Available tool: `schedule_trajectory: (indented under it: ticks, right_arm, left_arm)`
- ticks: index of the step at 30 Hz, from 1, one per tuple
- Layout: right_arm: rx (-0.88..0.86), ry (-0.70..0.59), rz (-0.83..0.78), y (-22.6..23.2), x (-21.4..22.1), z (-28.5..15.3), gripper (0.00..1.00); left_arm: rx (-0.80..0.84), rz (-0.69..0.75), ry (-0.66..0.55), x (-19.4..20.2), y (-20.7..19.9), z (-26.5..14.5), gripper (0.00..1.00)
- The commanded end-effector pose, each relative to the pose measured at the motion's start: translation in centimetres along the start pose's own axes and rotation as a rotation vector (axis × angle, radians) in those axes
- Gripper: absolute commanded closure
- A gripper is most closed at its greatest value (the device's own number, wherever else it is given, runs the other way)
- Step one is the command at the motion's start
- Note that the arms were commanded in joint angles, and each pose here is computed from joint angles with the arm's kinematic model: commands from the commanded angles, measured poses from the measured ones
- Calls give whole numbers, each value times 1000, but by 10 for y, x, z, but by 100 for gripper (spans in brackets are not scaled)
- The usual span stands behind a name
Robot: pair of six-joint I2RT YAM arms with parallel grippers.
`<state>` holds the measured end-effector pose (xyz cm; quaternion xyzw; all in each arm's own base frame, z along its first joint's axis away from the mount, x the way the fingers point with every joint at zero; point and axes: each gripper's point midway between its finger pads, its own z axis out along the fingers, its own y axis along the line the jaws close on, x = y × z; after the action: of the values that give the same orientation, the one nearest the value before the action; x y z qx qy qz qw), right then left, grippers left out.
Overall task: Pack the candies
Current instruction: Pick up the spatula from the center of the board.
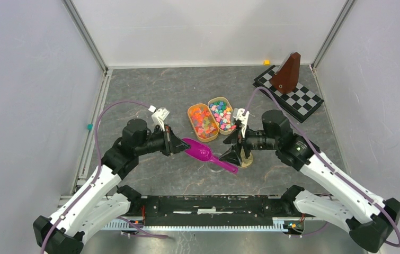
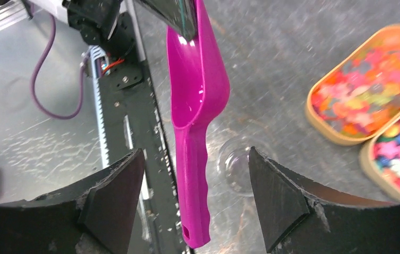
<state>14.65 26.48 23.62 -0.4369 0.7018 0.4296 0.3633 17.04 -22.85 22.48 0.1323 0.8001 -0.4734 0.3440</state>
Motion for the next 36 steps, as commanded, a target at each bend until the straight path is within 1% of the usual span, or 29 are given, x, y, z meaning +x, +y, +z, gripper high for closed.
schedule_trajectory:
  ticks: [1,6,12,22,26,36]
  right_arm:
    - [112,-185,-221,-8,-43,-11,22]
    - [130,-261,-338,-3,-49,-10,23]
    - [183,-256,-471,-3,-40,-2,24]
    - [256,-178,-599,-10,-11,23,25]
    - [247,-188,-626,-6,-7,35,26]
    - [292,-258,-693,-3,-2,41,36]
  left_arm:
    - [-59,-139,-37,-8,5,3,98]
    - [-92,-255,-52,-7,8,3,98]
    - [-141,-350,-63,-9,8,-4,98]
    - [-142,-389,-59,-12,-3,-13,98]
    - [-140,-408,-55,-10,-4,-15,98]
    - [-112,-466,-42,-8,-12,-16,98]
